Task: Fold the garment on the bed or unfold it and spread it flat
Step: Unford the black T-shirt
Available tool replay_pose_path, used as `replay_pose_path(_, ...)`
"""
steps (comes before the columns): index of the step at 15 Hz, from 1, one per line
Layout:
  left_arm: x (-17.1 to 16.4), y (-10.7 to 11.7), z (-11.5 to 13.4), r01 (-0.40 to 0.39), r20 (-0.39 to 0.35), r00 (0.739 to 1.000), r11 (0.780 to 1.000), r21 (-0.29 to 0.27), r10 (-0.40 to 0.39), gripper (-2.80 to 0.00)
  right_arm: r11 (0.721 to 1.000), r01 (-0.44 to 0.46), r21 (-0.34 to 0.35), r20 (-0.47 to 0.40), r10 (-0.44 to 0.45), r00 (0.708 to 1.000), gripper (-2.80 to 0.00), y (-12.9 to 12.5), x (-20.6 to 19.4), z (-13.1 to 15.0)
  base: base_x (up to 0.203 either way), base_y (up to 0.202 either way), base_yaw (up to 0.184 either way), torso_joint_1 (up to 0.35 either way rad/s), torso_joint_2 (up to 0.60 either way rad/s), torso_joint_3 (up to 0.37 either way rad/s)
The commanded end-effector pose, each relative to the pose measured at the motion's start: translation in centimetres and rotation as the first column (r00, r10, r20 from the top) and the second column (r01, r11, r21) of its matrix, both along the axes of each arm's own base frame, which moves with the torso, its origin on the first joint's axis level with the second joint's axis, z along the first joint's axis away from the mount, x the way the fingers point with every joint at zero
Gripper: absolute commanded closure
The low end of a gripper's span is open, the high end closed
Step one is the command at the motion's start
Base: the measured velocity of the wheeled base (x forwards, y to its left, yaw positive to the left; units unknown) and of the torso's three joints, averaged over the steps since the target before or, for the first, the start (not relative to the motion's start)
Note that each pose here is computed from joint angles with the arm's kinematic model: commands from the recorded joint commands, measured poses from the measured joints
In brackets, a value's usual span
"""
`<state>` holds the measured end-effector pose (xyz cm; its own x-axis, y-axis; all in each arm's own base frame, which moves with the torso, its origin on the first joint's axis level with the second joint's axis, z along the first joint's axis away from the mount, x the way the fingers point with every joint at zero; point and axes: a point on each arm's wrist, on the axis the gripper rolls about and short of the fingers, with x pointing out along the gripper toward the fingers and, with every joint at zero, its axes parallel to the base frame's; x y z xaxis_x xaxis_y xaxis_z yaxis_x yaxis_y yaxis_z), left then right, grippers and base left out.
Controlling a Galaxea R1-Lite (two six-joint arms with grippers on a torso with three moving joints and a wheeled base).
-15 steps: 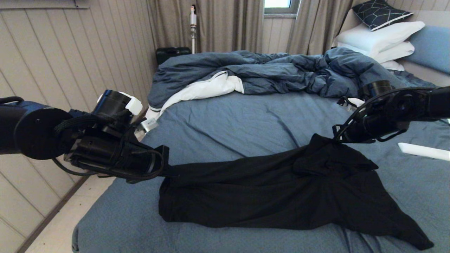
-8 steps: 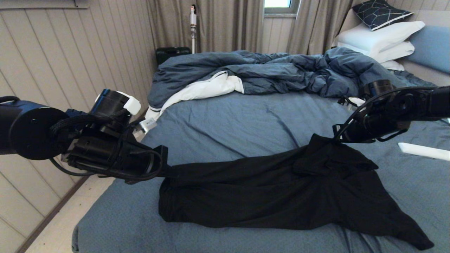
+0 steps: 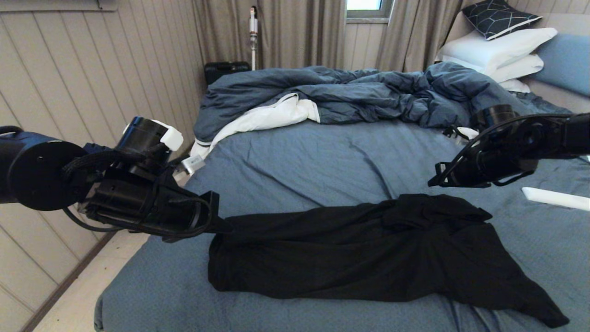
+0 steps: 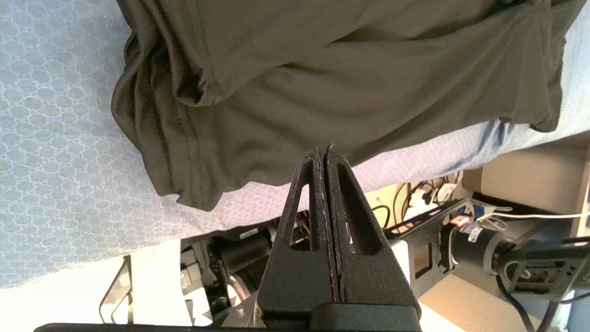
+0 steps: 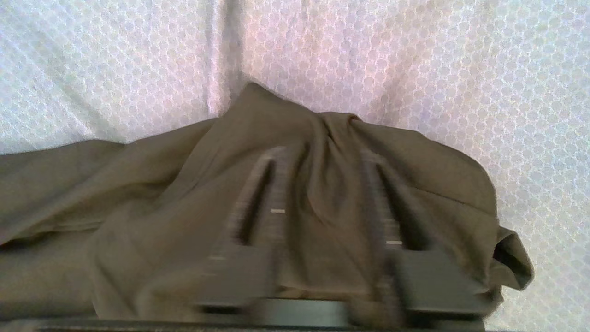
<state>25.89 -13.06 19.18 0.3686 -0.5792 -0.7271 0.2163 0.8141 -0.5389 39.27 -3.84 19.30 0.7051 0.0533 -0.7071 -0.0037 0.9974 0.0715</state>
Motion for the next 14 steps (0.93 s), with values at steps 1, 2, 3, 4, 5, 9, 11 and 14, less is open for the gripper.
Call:
replay_pose_path(1, 0.0, 0.0, 0.0, 0.0, -0.005, 1.0, 1.0, -0.002, 0.0, 0.0, 1.0, -0.005, 0.001, 0.003, 0.005, 1.0, -2.8, 0.1, -0.1, 0.2, 0.0, 0.0, 0.0, 0.0, 0.0, 0.0)
replay_pose_path(2, -0.1, 0.0, 0.0, 0.0, -0.005, 1.0, 1.0, -0.002, 0.0, 0.0, 1.0, -0.006, 0.001, 0.005, 0.006, 1.0, -2.8, 0.2, -0.2, 0.3, 0.0, 0.0, 0.0, 0.0, 0.0, 0.0)
replay_pose_path(3, -0.1, 0.1, 0.0, -0.001, -0.004, 1.0, 1.0, -0.002, 0.001, 0.0, 1.0, -0.006, 0.001, 0.008, 0.006, 1.0, -2.8, 0.2, -0.3, 0.5, 0.0, 0.0, 0.0, 0.0, 0.0, 0.0)
replay_pose_path(4, -0.1, 0.1, 0.1, 0.0, -0.004, 1.0, 1.0, -0.003, 0.0, 0.0, 1.0, -0.008, 0.003, 0.013, 0.008, 1.0, -2.8, 0.2, -0.6, 0.8, 0.0, 0.0, 0.0, 0.0, 0.0, 0.0)
replay_pose_path(5, 0.0, 0.0, 0.1, 0.0, -0.003, 1.0, 1.0, -0.004, 0.0, 0.0, 1.0, -0.013, 0.008, 0.024, 0.013, 1.0, -2.8, 0.3, -1.1, 1.4, 0.0, 0.0, 0.0, 0.0, 0.0, 0.0)
replay_pose_path(9, 0.1, -0.4, 0.2, 0.012, 0.001, 1.0, 1.0, -0.007, -0.012, 0.0, 0.998, -0.028, 0.063, 0.045, 0.025, 0.999, 0.0, 1.2, -5.7, 3.7, 0.0, 0.0, 0.0, 0.0, 0.0, 0.0)
replay_pose_path(11, 0.2, -0.9, -0.2, 0.026, -0.002, 1.0, 1.0, 0.005, -0.026, 0.0, 0.997, -0.053, 0.064, 0.072, 0.049, 0.996, 0.0, 1.7, -10.2, 5.6, 0.0, 0.0, 0.0, 0.0, 0.0, 0.0)
replay_pose_path(14, -0.1, -3.6, -0.7, 0.117, 0.021, 0.993, 0.992, 0.051, -0.119, 0.0, 0.989, -0.113, 0.098, 0.027, 0.111, 0.993, 0.0, 2.3, -15.3, 5.0, 0.0, 0.0, 0.0, 0.0, 0.0, 0.0)
